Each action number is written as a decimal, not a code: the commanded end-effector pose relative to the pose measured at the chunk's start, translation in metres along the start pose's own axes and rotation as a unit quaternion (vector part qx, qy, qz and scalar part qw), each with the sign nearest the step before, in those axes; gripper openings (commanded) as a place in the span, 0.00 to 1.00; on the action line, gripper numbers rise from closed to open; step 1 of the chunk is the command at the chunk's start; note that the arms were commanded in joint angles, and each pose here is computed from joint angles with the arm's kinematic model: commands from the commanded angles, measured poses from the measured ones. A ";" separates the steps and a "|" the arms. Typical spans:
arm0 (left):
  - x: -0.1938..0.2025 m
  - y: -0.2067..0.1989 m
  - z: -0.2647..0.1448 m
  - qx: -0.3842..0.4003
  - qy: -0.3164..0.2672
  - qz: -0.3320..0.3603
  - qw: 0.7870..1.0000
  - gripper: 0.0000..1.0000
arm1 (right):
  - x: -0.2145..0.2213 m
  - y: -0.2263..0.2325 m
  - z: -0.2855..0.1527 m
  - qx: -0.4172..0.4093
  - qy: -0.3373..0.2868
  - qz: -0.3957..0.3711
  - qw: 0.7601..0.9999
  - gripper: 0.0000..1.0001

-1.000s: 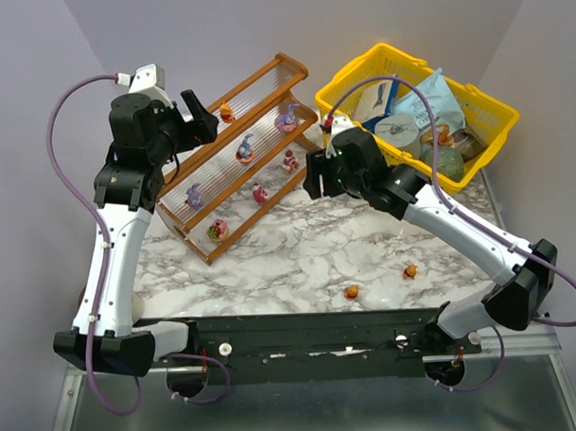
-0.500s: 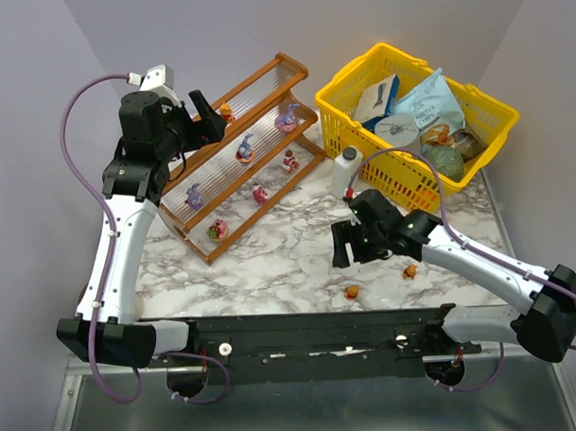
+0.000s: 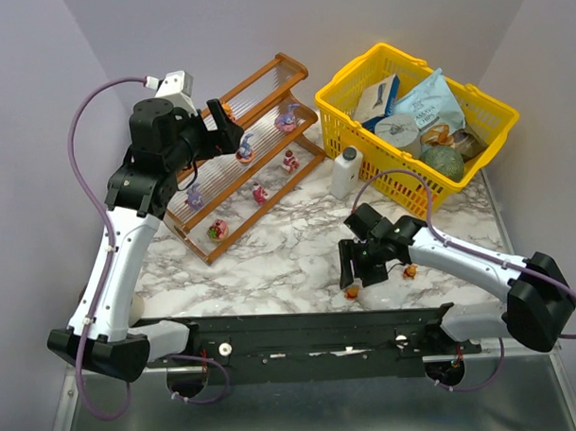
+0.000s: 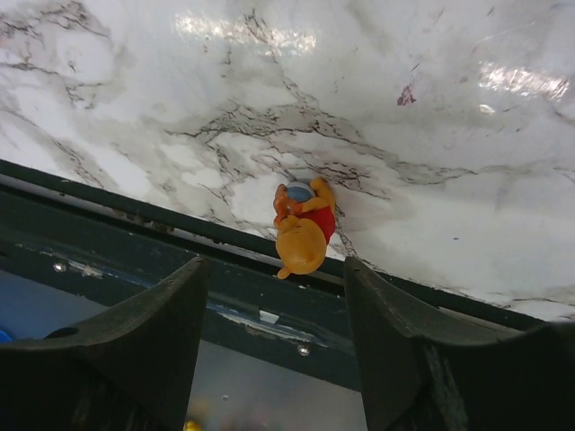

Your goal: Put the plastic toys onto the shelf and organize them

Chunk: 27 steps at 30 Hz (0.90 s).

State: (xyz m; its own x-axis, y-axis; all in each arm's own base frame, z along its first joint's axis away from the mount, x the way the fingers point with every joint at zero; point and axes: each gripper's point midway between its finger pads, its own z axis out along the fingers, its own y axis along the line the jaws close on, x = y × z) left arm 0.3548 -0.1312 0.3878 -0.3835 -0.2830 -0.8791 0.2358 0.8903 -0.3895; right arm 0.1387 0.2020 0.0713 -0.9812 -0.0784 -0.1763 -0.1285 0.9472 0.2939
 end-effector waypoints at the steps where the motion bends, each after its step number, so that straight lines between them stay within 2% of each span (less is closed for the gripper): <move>1: -0.006 -0.012 -0.023 0.008 -0.019 0.028 0.999 0.99 | 0.019 0.003 0.007 -0.010 0.041 0.019 0.999 0.67; 8: 0.010 -0.025 -0.025 0.039 -0.002 0.036 0.999 0.99 | 0.015 -0.006 0.021 0.017 0.038 0.026 0.999 0.62; 11: 0.021 -0.032 -0.025 0.065 0.007 0.041 0.997 0.99 | 0.011 -0.007 0.030 0.026 0.039 0.023 0.999 0.56; 14: 0.032 -0.043 -0.028 0.098 0.016 0.053 0.994 0.99 | 0.007 -0.004 0.039 0.019 0.037 0.018 0.999 0.45; 16: 0.036 -0.054 -0.034 0.129 0.016 0.068 0.989 0.99 | 0.003 0.001 0.044 0.011 0.037 0.008 0.999 0.33; 17: 0.041 -0.055 -0.033 0.134 0.021 0.070 0.988 0.99 | -0.001 0.004 0.043 0.004 0.033 -0.008 0.999 0.27; 18: 0.043 -0.058 -0.035 0.143 0.021 0.074 0.987 0.99 | -0.002 0.008 0.044 -0.006 0.035 -0.020 0.999 0.17; 21: 0.052 -0.069 -0.038 0.177 0.029 0.080 0.980 0.99 | -0.021 0.030 0.042 -0.048 0.017 -0.100 0.994 0.01; 24: 0.065 -0.077 -0.041 0.207 0.037 0.084 0.974 0.99 | -0.042 0.050 0.037 -0.066 0.008 -0.195 0.979 0.01; 27: 0.078 -0.077 -0.043 0.219 0.043 0.086 0.971 0.99 | -0.055 0.065 0.040 -0.083 0.030 -0.275 0.957 0.01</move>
State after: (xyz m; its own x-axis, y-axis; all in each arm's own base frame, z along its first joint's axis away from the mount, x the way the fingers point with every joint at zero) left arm 0.2861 -0.1939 0.3601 -0.4095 -0.1187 -0.9046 0.5570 0.7527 -0.3509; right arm 0.1653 0.2464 0.0456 -0.9195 -0.3507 -0.1773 -0.3900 0.8701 0.3014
